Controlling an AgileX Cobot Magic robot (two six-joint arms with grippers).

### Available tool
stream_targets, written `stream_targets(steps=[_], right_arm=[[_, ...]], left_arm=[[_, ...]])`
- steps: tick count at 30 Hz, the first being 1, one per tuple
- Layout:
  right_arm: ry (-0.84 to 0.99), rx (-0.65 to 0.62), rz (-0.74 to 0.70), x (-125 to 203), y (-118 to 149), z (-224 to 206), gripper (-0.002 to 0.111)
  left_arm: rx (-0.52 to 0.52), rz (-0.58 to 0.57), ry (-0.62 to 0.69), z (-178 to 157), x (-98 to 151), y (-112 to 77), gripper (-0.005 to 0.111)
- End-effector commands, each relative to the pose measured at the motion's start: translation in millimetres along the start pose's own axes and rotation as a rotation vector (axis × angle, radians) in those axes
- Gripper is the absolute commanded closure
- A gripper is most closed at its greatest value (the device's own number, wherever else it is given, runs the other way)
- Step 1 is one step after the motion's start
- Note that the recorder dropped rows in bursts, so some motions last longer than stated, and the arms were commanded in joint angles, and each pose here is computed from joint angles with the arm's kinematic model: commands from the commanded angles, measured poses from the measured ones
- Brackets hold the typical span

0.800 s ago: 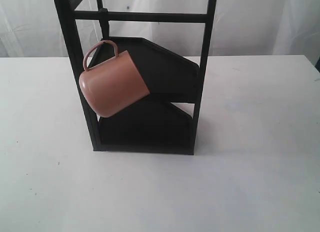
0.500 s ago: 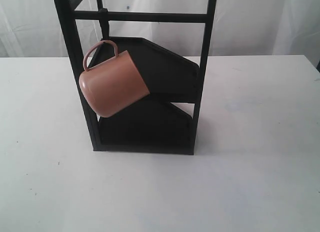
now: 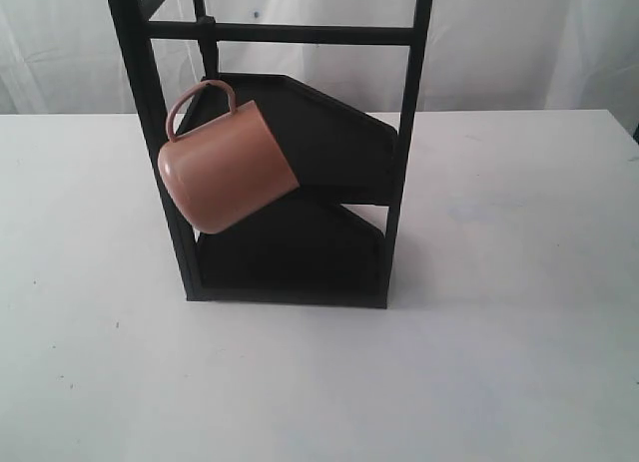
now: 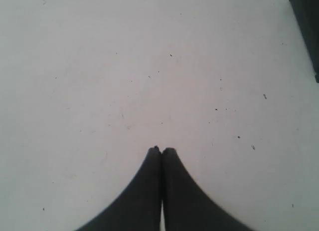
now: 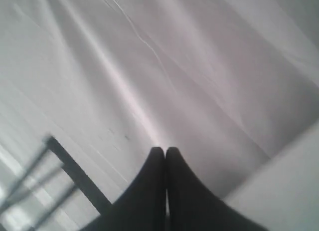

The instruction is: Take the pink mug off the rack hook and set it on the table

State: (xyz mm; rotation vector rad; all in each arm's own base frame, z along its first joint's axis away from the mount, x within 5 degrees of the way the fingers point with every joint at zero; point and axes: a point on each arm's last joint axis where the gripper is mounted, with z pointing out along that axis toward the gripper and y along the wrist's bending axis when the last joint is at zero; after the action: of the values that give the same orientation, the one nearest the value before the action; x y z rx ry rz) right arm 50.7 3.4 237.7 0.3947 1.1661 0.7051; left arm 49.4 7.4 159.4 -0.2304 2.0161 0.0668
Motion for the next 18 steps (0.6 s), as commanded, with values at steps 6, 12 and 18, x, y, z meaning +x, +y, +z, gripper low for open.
stream_targets(steps=[6, 12, 18], right_arm=[[-0.495, -0.311, -0.026, -61.5, 44.1, -11.7, 0.108], [-0.085, 0.006, -0.935, -34.2, 26.9, 7.1, 0.108], [0.015, 0.073, -0.761, -31.6, 20.7, 21.7, 0.108]], left_arm=[[-0.002, -0.007, 0.028, 0.2, 2.8, 0.1, 0.107], [-0.002, -0.007, 0.028, 0.2, 2.8, 0.1, 0.107], [-0.002, -0.007, 0.028, 0.2, 2.8, 0.1, 0.107]])
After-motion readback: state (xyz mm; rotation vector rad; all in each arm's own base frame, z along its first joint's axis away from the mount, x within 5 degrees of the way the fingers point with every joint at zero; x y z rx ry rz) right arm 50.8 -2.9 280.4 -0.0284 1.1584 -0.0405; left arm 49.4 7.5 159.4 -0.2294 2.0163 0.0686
